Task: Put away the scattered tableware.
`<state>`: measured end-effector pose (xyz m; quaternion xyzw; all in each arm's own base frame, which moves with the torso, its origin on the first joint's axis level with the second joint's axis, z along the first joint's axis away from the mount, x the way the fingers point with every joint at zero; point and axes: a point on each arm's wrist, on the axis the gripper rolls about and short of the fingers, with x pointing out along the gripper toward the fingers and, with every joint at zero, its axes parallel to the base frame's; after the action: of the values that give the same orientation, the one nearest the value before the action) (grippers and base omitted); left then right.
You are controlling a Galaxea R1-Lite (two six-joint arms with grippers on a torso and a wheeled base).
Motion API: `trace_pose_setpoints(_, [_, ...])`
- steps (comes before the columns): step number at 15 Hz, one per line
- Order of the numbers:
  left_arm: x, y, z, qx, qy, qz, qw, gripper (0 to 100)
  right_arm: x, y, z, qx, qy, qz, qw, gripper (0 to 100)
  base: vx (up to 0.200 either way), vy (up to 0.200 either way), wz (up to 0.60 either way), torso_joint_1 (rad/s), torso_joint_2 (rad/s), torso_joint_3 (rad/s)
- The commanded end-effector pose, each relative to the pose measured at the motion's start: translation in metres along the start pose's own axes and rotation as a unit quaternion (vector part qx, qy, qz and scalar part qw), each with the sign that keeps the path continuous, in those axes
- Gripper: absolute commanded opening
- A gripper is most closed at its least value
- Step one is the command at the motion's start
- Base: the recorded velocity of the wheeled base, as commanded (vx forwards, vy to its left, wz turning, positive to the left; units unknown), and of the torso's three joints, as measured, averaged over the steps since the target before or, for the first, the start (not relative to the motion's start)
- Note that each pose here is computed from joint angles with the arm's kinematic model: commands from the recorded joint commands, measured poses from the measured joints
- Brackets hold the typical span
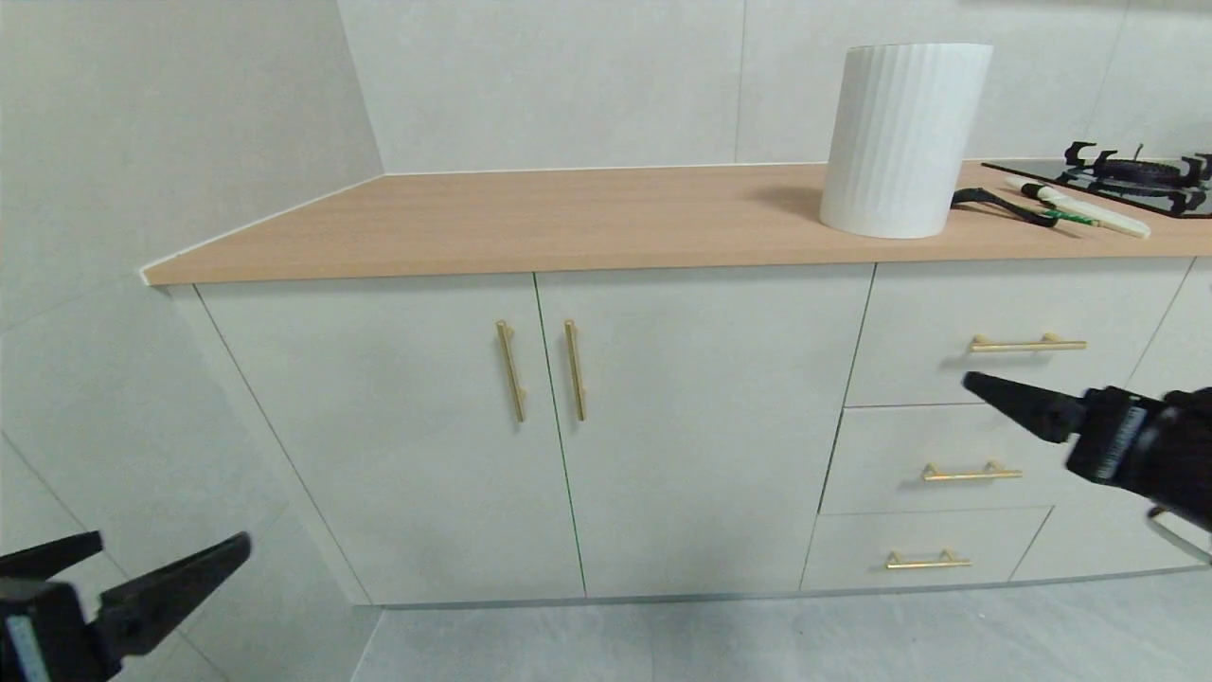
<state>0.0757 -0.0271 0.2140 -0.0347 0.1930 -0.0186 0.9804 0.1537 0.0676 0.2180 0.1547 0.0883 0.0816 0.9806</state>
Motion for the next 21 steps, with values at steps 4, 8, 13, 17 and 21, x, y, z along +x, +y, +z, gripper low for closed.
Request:
trace_pose_setpoints(4, [-0.08, 0.039, -0.052, -0.005, -0.181, 0.058, 0.9818, 100, -0.15, -0.05, -0.015, -0.074, -0.157, -0.085, 0.981, 100, 0.0, 0.0, 0.0, 0.0, 0.0, 0.0])
trace_pose_setpoints(8, [-0.103, 0.043, -0.073, 0.024, -0.243, 0.106, 0.9639, 100, -0.194, -0.052, -0.039, -0.116, -0.215, -0.095, 0.965, 100, 0.0, 0.0, 0.0, 0.0, 0.0, 0.0])
trace_pose_setpoints(13, [-0.102, 0.043, -0.091, 0.031, -0.247, 0.183, 0.9511, 100, -0.214, -0.054, -0.063, -0.14, -0.248, -0.121, 0.951, 100, 0.0, 0.0, 0.0, 0.0, 0.0, 0.0])
trace_pose_setpoints(17, [-0.104, 0.037, -0.111, 0.047, -0.262, 0.21, 0.9408, 100, -0.208, -0.06, -0.084, -0.143, -0.229, -0.141, 0.953, 100, 0.0, 0.0, 0.0, 0.0, 0.0, 0.0])
trace_pose_setpoints(21, [-0.069, 0.039, -0.134, 0.046, -0.249, 0.181, 0.9503, 100, -0.178, -0.077, -0.123, -0.149, -0.142, -0.137, 0.969, 100, 0.0, 0.0, 0.0, 0.0, 0.0, 0.0])
